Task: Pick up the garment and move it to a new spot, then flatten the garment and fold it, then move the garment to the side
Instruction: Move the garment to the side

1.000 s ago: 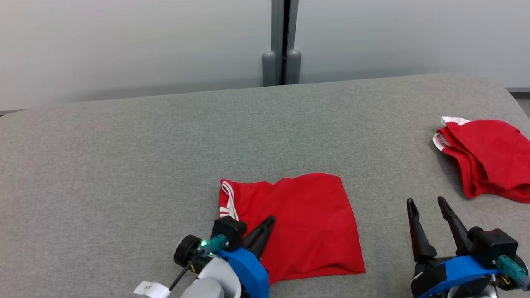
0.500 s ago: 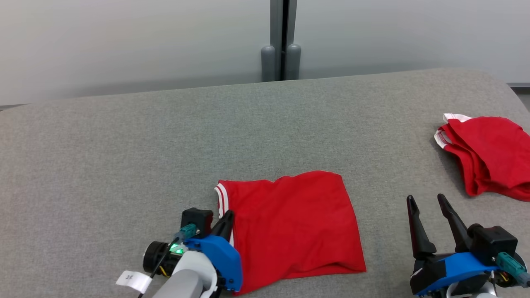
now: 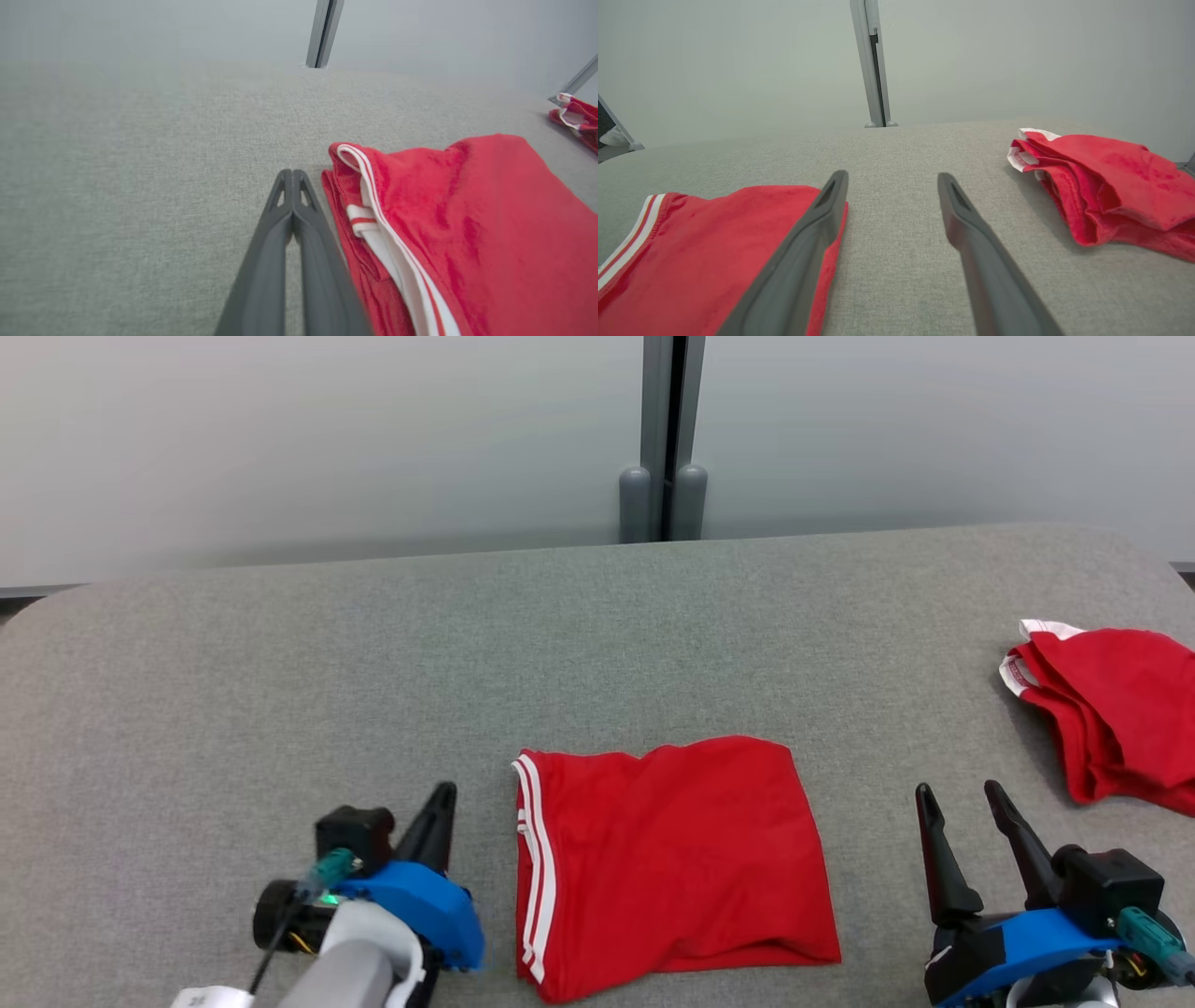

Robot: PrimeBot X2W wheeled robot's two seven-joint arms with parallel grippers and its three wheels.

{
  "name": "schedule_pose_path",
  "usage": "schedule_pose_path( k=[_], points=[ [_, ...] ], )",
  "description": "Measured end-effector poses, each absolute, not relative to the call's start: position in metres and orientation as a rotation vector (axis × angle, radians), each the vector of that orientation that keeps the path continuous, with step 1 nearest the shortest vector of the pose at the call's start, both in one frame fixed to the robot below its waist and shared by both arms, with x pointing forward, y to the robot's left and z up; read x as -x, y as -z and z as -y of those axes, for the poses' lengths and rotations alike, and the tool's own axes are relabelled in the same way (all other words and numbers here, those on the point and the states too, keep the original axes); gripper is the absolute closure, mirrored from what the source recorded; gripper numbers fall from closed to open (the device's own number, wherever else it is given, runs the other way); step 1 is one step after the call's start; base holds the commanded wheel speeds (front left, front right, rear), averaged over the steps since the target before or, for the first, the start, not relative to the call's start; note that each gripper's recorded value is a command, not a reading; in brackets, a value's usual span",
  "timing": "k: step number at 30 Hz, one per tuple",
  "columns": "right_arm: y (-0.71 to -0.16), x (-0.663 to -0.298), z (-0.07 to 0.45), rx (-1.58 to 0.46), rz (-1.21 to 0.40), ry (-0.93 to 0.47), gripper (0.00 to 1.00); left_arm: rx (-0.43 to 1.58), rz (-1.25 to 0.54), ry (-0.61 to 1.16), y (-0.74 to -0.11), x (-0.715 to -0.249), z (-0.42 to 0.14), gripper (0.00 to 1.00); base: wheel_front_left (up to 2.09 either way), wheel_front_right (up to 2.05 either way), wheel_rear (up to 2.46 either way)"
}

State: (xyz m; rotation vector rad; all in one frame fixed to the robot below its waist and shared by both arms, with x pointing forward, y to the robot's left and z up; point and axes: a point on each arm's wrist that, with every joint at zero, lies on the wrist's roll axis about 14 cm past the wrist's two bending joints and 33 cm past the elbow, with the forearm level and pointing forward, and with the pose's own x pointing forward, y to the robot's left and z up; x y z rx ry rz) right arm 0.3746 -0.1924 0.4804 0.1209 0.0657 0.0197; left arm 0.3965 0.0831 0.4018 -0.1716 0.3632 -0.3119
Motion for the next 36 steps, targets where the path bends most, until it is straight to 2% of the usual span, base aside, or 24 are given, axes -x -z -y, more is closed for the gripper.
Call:
schedule_pose_path(
  k=[3,5,6,7,8,9,10,18,36],
  points=[
    [-0.482,-0.373,0.191,-0.121,-0.063,-0.024,0.0,0.175,-0.26,0.279,-0.428,-0.407,-0.1,1.0,0.0,0.0,0.0],
    [-0.483,-0.371,0.19,-0.121,-0.063,-0.027,0.0,0.171,-0.193,0.249,-0.445,-0.409,-0.114,0.8,0.0,0.0,0.0],
    [-0.483,-0.37,0.19,-0.121,-0.064,-0.027,0.0,0.17,-0.149,0.234,-0.458,-0.411,-0.121,0.64,0.0,0.0,0.0],
    [-0.484,-0.37,0.189,-0.122,-0.062,-0.031,0.0,0.168,-0.114,0.214,-0.467,-0.412,-0.13,0.53,0.0,0.0,0.0],
    [-0.485,-0.37,0.189,-0.121,-0.06,-0.032,0.0,0.166,-0.087,0.189,-0.474,-0.41,-0.139,0.31,0.0,0.0,0.0],
    [-0.486,-0.37,0.188,-0.121,-0.058,-0.034,0.0,0.163,-0.066,0.165,-0.479,-0.407,-0.148,0.05,0.0,0.0,0.0],
    [-0.486,-0.37,0.187,-0.122,-0.058,-0.039,0.0,0.155,-0.053,0.143,-0.482,-0.404,-0.156,0.0,0.0,0.0,0.0],
    [-0.488,-0.369,0.18,-0.125,-0.06,-0.058,0.0,0.145,-0.013,0.02,-0.487,-0.38,-0.201,0.0,0.0,0.0,0.0],
    [-0.483,-0.364,0.18,-0.135,-0.089,-0.058,0.0,0.152,-0.082,0.032,-0.464,-0.366,-0.198,0.0,0.0,0.0,0.0]
  ],
)
